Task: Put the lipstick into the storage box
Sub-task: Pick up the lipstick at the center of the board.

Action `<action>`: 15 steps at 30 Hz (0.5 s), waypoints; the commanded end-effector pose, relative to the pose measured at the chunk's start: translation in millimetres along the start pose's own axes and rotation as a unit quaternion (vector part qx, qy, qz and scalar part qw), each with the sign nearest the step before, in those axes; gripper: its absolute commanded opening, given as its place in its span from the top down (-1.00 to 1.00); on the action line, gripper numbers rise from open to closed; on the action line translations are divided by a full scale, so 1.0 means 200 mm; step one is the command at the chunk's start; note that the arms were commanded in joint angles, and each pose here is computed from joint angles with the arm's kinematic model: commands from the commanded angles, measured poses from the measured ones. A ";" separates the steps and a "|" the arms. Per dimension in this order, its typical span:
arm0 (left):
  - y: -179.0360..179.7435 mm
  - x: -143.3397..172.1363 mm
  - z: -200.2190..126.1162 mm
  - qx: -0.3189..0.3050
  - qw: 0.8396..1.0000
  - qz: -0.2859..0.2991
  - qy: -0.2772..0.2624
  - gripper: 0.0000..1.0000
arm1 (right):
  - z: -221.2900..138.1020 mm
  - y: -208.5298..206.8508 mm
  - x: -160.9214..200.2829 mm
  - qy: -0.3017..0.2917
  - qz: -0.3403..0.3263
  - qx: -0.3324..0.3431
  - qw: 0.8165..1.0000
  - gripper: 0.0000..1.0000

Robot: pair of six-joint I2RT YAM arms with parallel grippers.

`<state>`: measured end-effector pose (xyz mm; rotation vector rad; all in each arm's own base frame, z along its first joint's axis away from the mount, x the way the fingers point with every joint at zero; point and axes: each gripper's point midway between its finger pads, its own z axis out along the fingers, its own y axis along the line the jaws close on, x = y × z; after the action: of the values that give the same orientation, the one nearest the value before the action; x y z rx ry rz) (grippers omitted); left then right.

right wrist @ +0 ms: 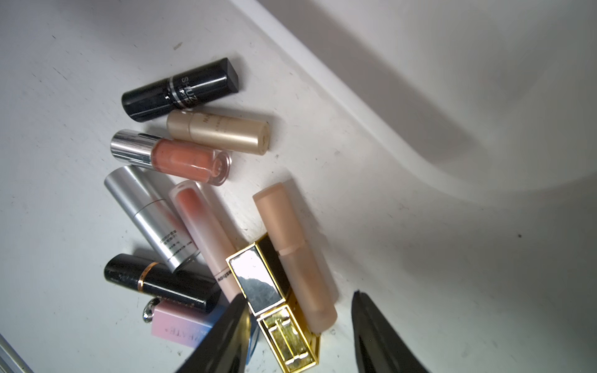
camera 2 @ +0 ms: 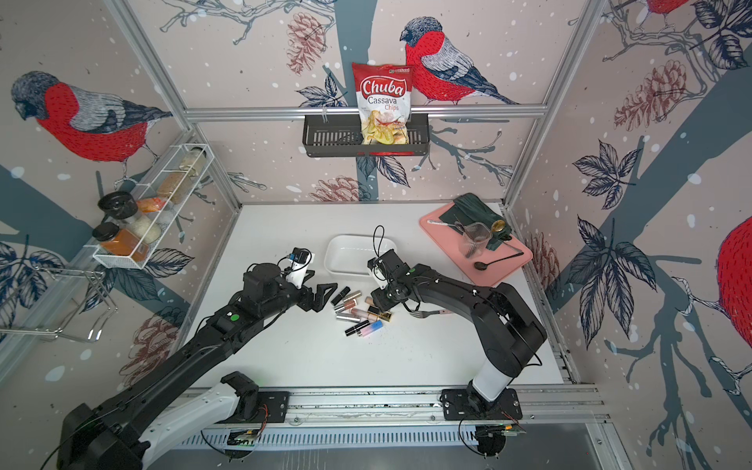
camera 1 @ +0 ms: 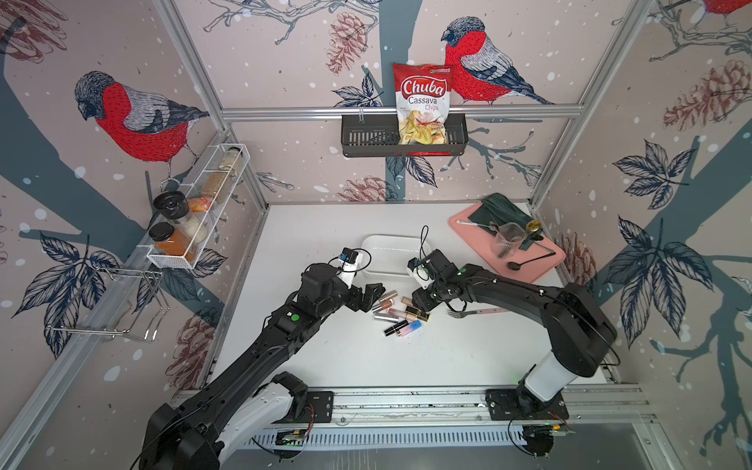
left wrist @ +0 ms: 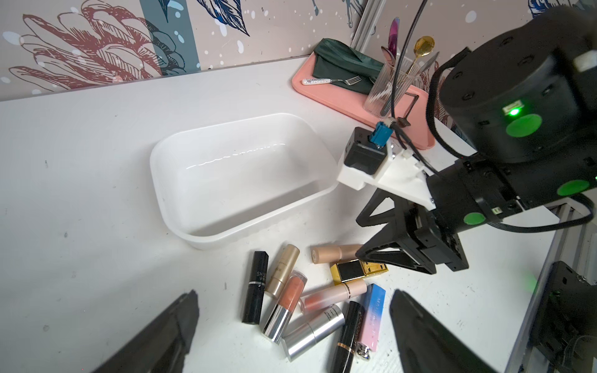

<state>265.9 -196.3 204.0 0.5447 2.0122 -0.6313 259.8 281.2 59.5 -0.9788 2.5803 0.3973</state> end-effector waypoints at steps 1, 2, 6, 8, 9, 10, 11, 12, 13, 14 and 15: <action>0.00 0.00 0.00 -0.003 1.000 0.005 0.002 -0.92 | 0.02 -0.01 -0.01 0.002 -0.009 0.006 1.000 -0.09; 0.00 0.00 -0.01 -0.002 1.000 0.006 0.001 -0.92 | 0.03 -0.02 -0.01 0.003 -0.008 0.009 1.000 -0.09; 0.00 0.00 -0.01 -0.003 1.000 0.006 -0.001 -0.92 | 0.06 -0.02 0.00 0.010 -0.009 0.010 1.000 -0.07; 0.00 0.00 -0.01 -0.004 1.000 0.007 -0.002 -0.92 | 0.07 -0.03 0.00 0.013 -0.009 0.014 1.000 -0.06; 0.00 -0.01 -0.01 -0.003 1.000 0.007 -0.003 -0.92 | 0.08 -0.03 0.00 0.014 -0.010 0.015 1.000 -0.06; 0.00 0.00 -0.01 -0.003 1.000 0.007 -0.002 -0.92 | 0.09 -0.03 0.00 0.016 -0.011 0.016 1.000 -0.05; 0.00 -0.01 -0.01 -0.003 1.000 0.007 -0.003 -0.92 | 0.09 -0.04 0.00 0.019 -0.011 0.017 1.000 -0.05; 0.00 -0.01 -0.01 -0.004 1.000 0.007 -0.004 -0.92 | 0.10 -0.04 0.00 0.020 -0.011 0.019 1.000 -0.05; 0.00 -0.01 -0.01 -0.004 1.000 0.007 -0.003 -0.92 | 0.11 -0.04 0.01 0.022 -0.012 0.020 0.999 -0.04; 0.00 -0.01 -0.01 -0.004 1.000 0.007 -0.003 -0.92 | 0.11 -0.05 0.01 0.024 -0.012 0.022 0.999 -0.04; 0.00 -0.01 -0.01 -0.004 1.000 0.007 -0.004 -0.92 | 0.12 -0.05 0.01 0.026 -0.012 0.024 0.999 -0.04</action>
<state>266.4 -194.6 206.4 0.5369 2.0050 -0.6217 266.3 280.6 36.7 -1.0083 2.6201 0.3279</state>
